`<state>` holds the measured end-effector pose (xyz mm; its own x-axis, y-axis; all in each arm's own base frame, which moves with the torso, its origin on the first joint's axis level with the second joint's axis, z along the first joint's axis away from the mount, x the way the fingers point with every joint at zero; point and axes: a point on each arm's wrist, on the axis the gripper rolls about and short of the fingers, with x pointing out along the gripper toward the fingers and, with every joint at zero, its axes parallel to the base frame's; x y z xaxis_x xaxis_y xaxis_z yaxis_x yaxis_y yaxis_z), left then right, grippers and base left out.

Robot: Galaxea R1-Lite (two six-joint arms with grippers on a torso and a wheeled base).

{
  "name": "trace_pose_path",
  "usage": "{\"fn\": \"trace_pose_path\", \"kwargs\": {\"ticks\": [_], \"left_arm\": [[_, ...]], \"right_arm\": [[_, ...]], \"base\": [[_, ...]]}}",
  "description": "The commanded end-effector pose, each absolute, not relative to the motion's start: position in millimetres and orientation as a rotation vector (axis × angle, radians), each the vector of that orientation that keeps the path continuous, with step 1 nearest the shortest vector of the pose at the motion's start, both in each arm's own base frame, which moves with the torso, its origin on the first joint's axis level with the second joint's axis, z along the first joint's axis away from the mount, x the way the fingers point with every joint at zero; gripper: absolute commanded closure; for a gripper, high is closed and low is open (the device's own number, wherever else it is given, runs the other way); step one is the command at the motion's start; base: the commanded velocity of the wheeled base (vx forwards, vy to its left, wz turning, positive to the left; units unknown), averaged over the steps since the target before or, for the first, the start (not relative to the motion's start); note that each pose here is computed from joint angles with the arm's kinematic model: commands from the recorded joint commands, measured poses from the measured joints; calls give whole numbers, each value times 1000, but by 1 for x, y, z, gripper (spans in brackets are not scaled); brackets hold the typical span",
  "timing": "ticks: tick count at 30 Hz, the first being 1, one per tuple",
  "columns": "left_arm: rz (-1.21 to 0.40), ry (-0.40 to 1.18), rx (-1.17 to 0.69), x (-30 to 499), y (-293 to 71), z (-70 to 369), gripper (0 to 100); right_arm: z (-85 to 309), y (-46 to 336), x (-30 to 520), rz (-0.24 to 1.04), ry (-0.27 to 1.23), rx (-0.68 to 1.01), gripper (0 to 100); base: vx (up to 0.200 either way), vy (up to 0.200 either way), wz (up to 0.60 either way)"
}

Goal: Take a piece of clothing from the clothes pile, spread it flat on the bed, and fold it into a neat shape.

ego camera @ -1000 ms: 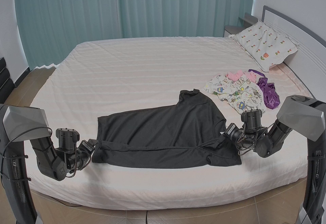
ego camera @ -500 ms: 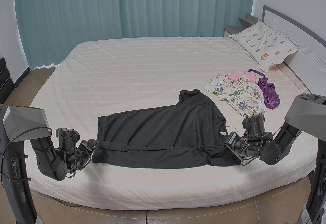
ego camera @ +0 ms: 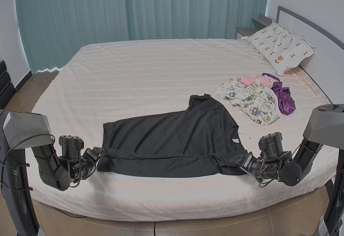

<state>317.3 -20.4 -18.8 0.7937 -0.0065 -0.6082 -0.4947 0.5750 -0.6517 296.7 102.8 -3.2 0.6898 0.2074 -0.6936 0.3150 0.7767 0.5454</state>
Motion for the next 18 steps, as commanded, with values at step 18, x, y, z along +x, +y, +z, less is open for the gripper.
{"fn": "trace_pose_path", "kwargs": {"ticks": [18], "left_arm": [[307,606,-925,317,-21,-19,0]], "right_arm": [[-33,78,350,-145,763,752,0]], "base": [[0,0,0]]}}
